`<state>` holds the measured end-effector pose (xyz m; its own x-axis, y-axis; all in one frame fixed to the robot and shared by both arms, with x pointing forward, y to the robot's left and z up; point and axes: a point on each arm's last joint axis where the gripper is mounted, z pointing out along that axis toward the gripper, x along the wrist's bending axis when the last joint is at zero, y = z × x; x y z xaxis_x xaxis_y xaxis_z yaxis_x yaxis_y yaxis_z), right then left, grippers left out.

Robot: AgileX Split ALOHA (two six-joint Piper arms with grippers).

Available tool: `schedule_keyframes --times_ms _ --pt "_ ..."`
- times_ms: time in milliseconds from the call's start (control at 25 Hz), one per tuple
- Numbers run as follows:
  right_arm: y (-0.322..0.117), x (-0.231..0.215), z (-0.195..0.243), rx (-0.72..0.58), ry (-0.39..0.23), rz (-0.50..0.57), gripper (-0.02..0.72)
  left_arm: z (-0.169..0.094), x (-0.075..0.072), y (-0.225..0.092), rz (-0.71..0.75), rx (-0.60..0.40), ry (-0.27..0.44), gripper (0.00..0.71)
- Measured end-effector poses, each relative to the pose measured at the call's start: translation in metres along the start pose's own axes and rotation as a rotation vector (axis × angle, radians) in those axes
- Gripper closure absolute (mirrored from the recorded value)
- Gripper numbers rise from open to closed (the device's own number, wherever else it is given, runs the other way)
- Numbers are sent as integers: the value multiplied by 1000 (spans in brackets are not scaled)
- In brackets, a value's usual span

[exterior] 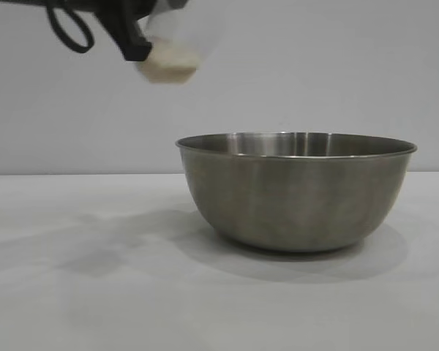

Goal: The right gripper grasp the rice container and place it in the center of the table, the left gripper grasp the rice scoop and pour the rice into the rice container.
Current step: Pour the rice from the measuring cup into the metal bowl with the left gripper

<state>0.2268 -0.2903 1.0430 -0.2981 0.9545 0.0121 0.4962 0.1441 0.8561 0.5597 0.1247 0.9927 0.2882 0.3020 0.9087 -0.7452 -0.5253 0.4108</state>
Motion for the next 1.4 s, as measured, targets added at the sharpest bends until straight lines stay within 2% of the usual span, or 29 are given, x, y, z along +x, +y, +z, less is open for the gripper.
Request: schedule_keyframes --times_ms 240,360,440,560,640,880,1120,1200,1240,1320,1400 --pt "0 0 0 0 0 0 316 23 -10 21 444 -97 -191 710" --pt "0 0 0 0 0 0 316 30 -22 25 713 -169 -267 710" --pt "0 0 0 0 0 0 316 34 -32 26 839 -215 -307 710" --pt "0 0 0 0 0 0 316 41 -39 31 984 -274 -321 710" --pt "0 0 0 0 0 0 316 45 -41 35 1085 -306 -305 710" --pt "0 0 0 0 0 0 316 49 -45 40 1234 -356 -283 710" --pt "0 0 0 0 0 0 316 49 -47 39 1247 -361 -286 710" --pt "0 0 0 0 0 0 316 49 -47 38 1196 -336 -286 710" --pt "0 0 0 0 0 0 316 50 -44 37 1117 -299 -281 710" --pt "0 0 0 0 0 0 316 53 -37 36 826 -197 -244 710" --pt "0 0 0 0 0 0 316 56 -26 32 485 -79 -149 710"
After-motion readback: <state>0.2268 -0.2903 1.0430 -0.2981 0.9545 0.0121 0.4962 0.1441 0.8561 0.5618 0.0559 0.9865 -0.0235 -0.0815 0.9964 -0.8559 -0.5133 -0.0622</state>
